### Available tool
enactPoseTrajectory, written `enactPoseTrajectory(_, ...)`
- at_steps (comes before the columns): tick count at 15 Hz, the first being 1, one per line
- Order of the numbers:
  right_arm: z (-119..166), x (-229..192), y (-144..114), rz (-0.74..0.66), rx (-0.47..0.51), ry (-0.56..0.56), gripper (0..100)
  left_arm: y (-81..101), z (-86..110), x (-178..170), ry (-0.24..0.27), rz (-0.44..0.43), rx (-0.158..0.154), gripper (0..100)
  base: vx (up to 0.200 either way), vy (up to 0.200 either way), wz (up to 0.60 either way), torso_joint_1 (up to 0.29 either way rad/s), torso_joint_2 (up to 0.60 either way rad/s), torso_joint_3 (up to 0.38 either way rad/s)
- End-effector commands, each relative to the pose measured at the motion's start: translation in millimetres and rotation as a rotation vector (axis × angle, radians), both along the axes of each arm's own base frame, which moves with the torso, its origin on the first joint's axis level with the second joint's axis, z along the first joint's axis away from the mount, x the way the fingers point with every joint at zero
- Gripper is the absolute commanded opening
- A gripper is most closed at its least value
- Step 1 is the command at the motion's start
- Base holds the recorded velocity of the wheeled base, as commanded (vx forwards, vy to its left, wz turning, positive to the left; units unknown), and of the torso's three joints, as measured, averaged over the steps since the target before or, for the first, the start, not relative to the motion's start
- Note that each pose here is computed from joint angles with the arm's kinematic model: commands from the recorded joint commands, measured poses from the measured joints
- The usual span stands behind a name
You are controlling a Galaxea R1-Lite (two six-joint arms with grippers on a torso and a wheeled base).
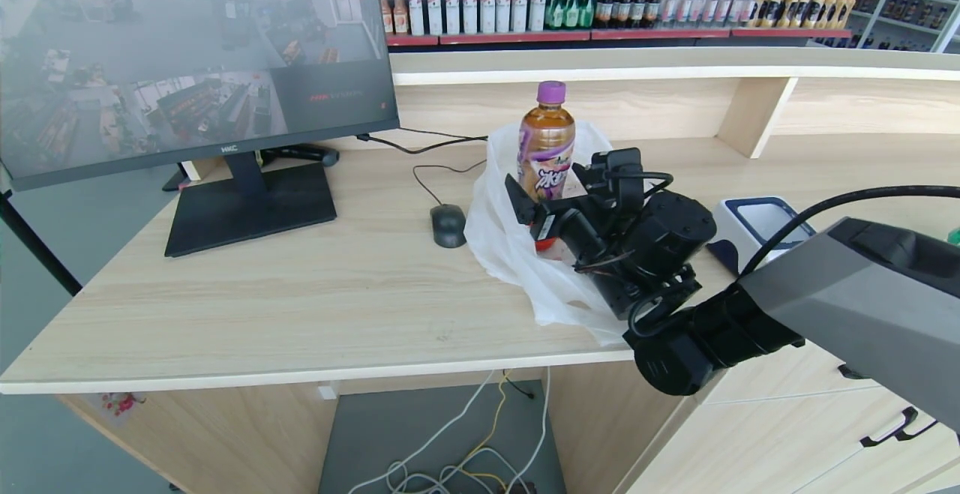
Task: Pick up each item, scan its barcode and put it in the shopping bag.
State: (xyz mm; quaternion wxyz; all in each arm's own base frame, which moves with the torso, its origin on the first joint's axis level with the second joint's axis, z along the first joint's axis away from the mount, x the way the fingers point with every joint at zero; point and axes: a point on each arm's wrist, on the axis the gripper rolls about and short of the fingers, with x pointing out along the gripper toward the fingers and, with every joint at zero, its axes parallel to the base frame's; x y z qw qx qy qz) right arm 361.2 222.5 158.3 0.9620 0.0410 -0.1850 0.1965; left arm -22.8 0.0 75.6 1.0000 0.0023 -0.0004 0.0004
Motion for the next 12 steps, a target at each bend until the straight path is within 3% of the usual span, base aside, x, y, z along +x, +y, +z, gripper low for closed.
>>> enactPoseTrajectory(1,8.5,-8.6,-5.3,0.0,0.002,-0.005,100,0.0,0.0,0.0,-0.001,0.001,0.0,100,0.0,0.0,0.0,0.0,0.0,0.0)
enactPoseTrajectory(7,36.3,-53.4,-30.7,0.008,0.014,-0.026,100,0.0,0.0,0.0,-0.001,0.001,0.0,100,0.0,0.0,0.0,0.0,0.0,0.0)
enactPoseTrajectory(12,52.0,-120.5,-63.4,0.038,0.013,-0.027,100,0.0,0.0,0.0,-0.001,0.001,0.0,100,0.0,0.0,0.0,0.0,0.0,0.0)
